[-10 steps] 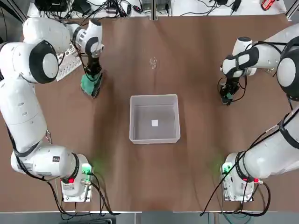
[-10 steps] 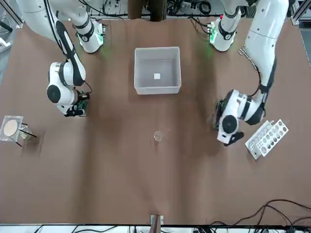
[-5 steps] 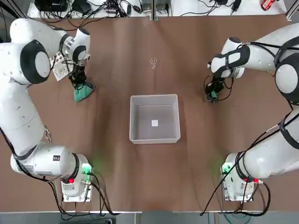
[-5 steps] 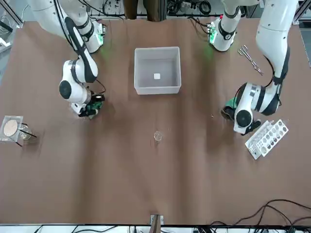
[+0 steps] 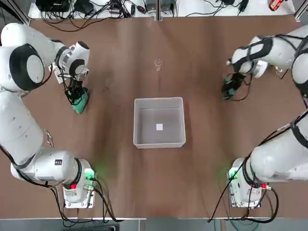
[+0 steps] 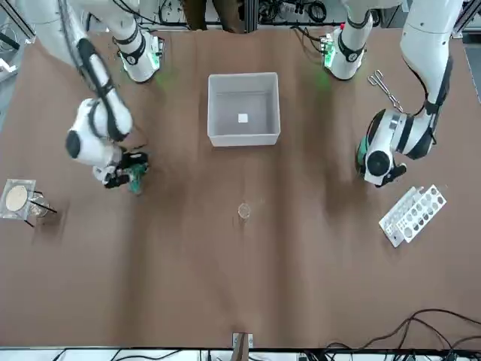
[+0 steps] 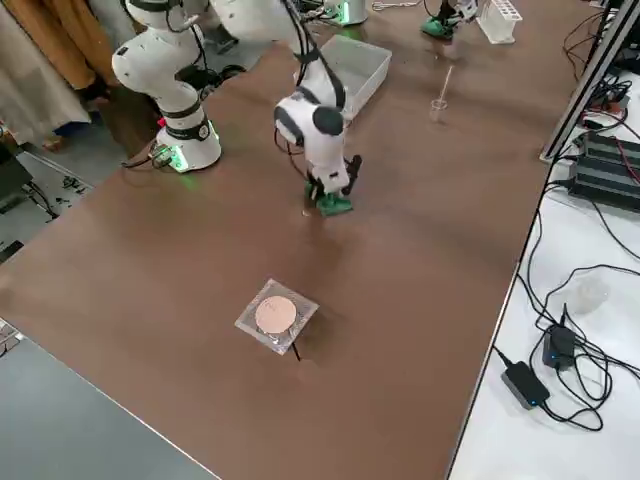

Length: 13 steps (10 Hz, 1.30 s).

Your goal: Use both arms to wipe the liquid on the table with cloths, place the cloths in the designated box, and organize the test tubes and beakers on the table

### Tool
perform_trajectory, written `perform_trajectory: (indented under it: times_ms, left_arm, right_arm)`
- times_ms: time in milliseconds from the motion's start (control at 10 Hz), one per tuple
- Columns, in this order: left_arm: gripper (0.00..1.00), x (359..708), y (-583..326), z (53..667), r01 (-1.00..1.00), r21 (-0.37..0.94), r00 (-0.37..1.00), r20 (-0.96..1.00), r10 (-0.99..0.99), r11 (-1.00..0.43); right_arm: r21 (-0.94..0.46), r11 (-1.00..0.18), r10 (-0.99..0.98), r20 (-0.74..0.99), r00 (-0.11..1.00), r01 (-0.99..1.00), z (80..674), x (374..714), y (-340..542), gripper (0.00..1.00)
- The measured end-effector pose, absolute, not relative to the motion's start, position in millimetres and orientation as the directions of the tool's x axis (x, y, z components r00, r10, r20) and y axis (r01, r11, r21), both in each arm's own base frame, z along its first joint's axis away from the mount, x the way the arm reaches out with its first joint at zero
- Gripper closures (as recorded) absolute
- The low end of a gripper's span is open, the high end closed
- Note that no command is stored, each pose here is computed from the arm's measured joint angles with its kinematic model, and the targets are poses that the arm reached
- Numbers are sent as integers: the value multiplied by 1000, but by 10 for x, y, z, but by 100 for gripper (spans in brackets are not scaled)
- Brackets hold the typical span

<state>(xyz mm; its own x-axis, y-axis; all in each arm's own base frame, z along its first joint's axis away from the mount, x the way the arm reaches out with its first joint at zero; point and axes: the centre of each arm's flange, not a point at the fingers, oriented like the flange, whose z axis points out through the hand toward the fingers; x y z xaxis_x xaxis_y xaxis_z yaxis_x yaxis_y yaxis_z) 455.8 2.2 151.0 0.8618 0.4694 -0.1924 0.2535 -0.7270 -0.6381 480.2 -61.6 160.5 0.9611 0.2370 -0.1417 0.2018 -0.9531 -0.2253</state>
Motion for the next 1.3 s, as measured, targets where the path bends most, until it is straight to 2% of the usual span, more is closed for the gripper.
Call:
perform_trajectory:
  times_ms: [200,400,700,900,1100,1300]
  left_arm:
    - [97,4650,-679,1540,318,-597,867,-130,480,-736]
    - [97,4910,-1366,1586,407,-538,855,-59,515,-738]
    - [97,5598,-2016,1905,524,-383,824,3,567,-760]
    - [97,5793,-2452,2478,539,-323,821,-8,571,-778]
    - [97,5616,-2867,3247,534,-293,818,-59,573,-793]
    - [97,5117,-3293,3974,493,-293,833,-112,542,-819]
  right_arm:
    - [-173,-952,277,-123,953,255,1528,5020,-1327,96]
    - [-177,-942,312,-145,939,286,1514,5057,-1252,96]
    - [-237,-940,308,-282,909,245,1460,5016,-682,96]
    - [-276,-938,296,-330,897,208,1442,4988,-33,96]
    - [-292,-937,290,-341,894,192,1439,4958,337,96]
    - [-289,-943,264,-344,901,166,1439,4959,259,96]
